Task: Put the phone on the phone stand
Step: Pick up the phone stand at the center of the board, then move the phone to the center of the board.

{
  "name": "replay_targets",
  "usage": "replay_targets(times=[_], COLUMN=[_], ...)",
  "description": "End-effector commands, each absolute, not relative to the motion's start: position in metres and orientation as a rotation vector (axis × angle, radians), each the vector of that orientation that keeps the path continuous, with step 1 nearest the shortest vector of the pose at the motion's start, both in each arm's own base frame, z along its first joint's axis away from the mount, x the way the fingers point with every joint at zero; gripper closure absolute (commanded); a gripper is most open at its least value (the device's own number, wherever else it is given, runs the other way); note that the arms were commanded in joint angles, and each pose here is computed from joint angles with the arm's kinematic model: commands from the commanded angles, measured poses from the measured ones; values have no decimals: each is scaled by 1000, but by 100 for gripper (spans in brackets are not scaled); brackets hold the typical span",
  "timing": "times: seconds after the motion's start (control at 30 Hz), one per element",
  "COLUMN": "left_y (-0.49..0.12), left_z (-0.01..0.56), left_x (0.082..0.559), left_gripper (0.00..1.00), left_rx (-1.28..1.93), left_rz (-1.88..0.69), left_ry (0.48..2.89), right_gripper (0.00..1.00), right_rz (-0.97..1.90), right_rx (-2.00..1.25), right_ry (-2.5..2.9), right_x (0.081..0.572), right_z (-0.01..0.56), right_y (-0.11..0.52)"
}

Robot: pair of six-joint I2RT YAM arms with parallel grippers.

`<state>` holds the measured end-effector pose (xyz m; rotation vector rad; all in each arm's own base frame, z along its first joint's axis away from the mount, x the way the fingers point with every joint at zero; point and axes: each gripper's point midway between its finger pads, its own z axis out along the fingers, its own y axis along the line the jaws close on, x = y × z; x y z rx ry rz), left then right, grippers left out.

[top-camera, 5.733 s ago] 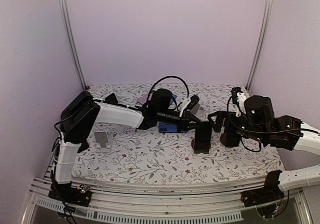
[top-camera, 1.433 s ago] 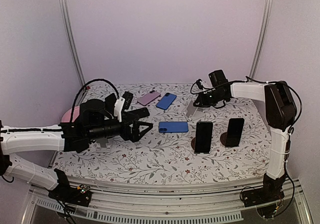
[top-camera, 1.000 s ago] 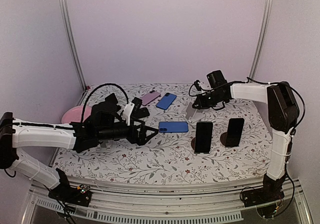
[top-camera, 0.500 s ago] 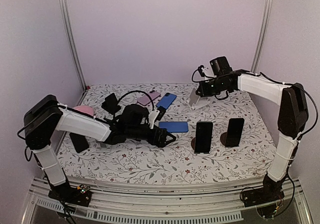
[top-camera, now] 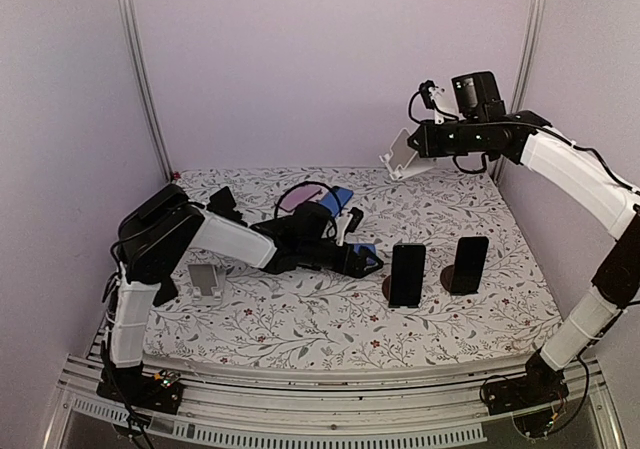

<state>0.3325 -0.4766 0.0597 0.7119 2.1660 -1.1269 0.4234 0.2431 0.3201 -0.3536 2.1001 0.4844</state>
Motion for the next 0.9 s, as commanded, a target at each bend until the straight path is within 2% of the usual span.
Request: replay_targets(times=[0.0,0.3,0.57,0.7,0.87], left_y=[-485,-467,-462,-467,-480], left_z=[70,53,25,12,5], left_x=[361,407,428,433,428], left_gripper=[4,18,19,19,13], left_rx=[635,562,631,680,770], left_rz=[-1152,-849,-514,-439,-431], left_ry=[2139,2235,2311,2324,2299], right_gripper=[98,97,97,98,98], right_rz=[478,489,515,521,520], right_rx=[-313,-299,-308,-313,-305], right_ry=[2018,1978,1957,1948,1937], right_x=[401,375,364,358,352], right_z=[368,389,397,401,407], right_y=[230,217,221,222,220])
